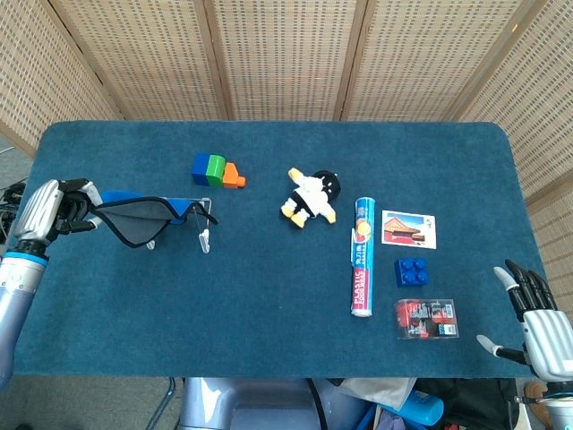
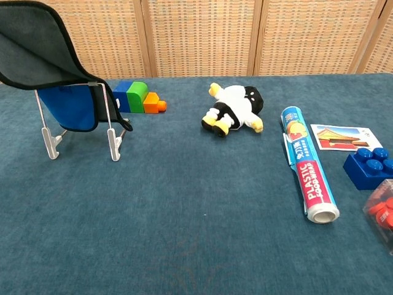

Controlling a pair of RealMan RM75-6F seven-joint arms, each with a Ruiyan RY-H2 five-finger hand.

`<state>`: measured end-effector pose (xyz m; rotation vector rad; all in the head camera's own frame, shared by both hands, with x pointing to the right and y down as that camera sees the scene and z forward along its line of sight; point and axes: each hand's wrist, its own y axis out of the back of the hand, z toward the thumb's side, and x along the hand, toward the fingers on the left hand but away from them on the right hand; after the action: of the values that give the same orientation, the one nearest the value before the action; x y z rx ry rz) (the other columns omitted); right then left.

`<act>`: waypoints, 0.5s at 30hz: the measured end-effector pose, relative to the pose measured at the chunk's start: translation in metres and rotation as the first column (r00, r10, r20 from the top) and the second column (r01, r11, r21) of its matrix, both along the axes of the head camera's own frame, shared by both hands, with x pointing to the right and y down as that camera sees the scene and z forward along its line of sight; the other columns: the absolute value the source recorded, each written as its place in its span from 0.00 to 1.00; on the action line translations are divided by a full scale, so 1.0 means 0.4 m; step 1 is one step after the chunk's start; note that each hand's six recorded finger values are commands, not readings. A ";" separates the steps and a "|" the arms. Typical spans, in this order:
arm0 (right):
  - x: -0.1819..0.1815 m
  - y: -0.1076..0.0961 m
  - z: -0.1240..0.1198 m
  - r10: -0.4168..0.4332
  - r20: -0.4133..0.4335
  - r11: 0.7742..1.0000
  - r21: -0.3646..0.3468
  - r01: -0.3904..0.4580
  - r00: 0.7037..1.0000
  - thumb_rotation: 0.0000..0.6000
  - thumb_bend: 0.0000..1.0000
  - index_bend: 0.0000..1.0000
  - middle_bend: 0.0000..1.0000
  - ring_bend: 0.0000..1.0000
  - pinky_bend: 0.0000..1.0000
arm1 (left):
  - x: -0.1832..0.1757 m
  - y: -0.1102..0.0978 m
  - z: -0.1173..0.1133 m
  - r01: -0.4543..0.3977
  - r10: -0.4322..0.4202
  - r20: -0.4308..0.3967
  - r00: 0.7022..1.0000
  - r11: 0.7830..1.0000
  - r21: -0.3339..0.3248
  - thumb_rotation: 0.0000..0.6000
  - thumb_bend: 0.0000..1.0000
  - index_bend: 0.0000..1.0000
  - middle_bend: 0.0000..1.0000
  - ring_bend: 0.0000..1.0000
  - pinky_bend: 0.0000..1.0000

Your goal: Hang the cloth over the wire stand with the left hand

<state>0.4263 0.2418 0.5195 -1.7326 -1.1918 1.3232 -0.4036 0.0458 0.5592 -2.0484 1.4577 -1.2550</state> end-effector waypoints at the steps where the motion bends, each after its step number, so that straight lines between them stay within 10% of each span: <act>1: 0.000 0.000 0.000 0.000 0.001 1.000 0.000 0.000 1.000 1.00 0.00 0.01 0.00 0.00 0.00 | 0.001 0.005 0.006 -0.013 0.013 -0.002 1.000 1.000 -0.005 1.00 1.00 0.81 0.89 0.84 0.94; 15: 0.001 0.001 0.000 0.001 -0.003 1.000 -0.003 -0.001 1.000 1.00 0.00 0.01 0.00 0.00 0.00 | -0.029 0.097 0.145 -0.253 0.274 0.110 0.955 0.951 -0.177 1.00 0.94 0.78 0.87 0.82 0.93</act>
<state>0.4265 0.2422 0.5194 -1.7324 -1.1896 1.3284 -0.4151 0.0844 0.6172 -2.1294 1.0116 -1.4039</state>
